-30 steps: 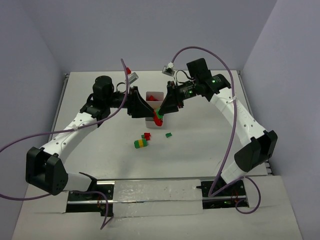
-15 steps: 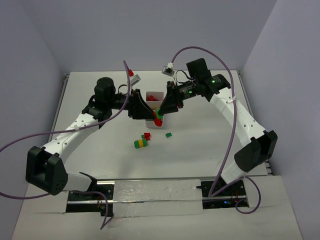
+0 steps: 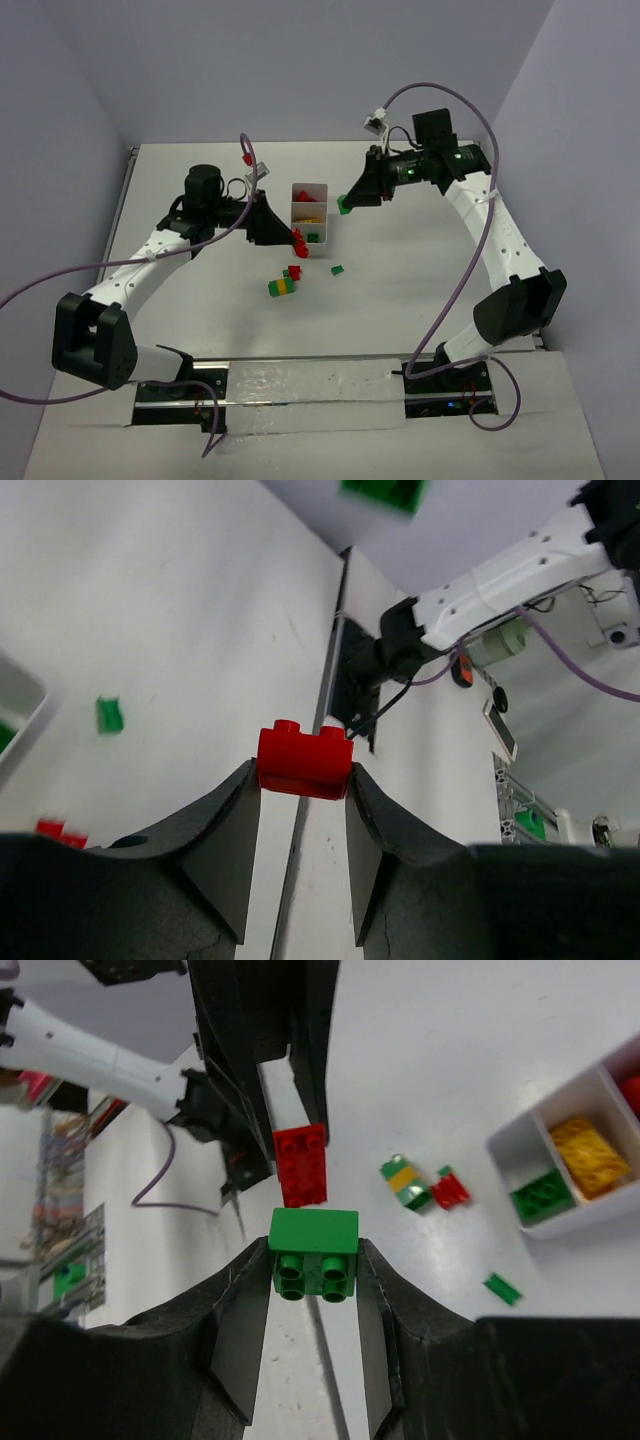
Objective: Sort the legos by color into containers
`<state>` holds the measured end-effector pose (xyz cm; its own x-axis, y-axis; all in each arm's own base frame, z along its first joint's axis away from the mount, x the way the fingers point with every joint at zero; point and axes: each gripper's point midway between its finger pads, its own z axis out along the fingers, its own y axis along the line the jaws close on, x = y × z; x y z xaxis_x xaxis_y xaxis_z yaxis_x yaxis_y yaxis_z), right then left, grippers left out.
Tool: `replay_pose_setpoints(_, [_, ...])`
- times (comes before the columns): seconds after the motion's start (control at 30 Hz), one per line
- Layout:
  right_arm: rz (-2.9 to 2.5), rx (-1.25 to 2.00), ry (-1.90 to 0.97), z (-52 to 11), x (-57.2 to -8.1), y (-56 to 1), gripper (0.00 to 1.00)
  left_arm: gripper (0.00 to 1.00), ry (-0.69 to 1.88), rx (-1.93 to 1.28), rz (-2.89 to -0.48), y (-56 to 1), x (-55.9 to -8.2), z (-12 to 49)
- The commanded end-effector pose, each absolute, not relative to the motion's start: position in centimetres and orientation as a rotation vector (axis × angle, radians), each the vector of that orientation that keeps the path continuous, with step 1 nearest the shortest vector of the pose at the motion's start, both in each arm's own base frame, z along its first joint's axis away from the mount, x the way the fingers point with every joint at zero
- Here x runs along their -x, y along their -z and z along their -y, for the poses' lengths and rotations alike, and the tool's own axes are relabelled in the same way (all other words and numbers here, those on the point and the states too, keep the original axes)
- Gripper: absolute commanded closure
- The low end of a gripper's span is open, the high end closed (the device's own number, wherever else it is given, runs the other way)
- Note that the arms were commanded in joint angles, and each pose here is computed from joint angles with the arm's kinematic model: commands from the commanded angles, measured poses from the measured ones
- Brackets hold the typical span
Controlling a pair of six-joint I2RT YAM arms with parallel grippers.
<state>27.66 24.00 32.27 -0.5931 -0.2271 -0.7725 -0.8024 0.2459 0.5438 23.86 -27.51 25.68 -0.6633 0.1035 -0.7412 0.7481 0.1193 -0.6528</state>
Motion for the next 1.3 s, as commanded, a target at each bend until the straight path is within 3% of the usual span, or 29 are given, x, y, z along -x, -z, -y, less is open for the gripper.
replay_pose_setpoints(0.0, [-1.899, 0.886, -1.237, -21.6, -28.4, -34.3, 1.00, 1.00, 1.410, -0.802, -1.917, -23.7, -26.0, 25.6])
replay_pose_setpoints(0.2, [-2.039, 0.684, -0.959, -19.0, -32.1, -31.4, 1.00, 1.00, 0.766, -0.398, -1.907, -25.3, -38.3, 22.2])
replay_pose_setpoints(0.37, [-2.079, 0.565, -0.815, -17.4, -33.8, -30.6, 1.00, 1.00, 0.570, -0.179, -1.913, -26.1, -42.7, 23.0])
replay_pose_setpoints(0.7, [-2.113, 0.528, -0.782, -17.1, -35.1, -29.5, 1.00, 1.00, 0.552, -0.122, -1.920, -24.5, -44.5, 27.8])
replay_pose_setpoints(1.27, [-2.122, 0.529, -0.787, -17.1, -34.9, -28.8, 1.00, 0.87, 0.538, -0.175, -1.968, -21.5, -44.7, 31.5])
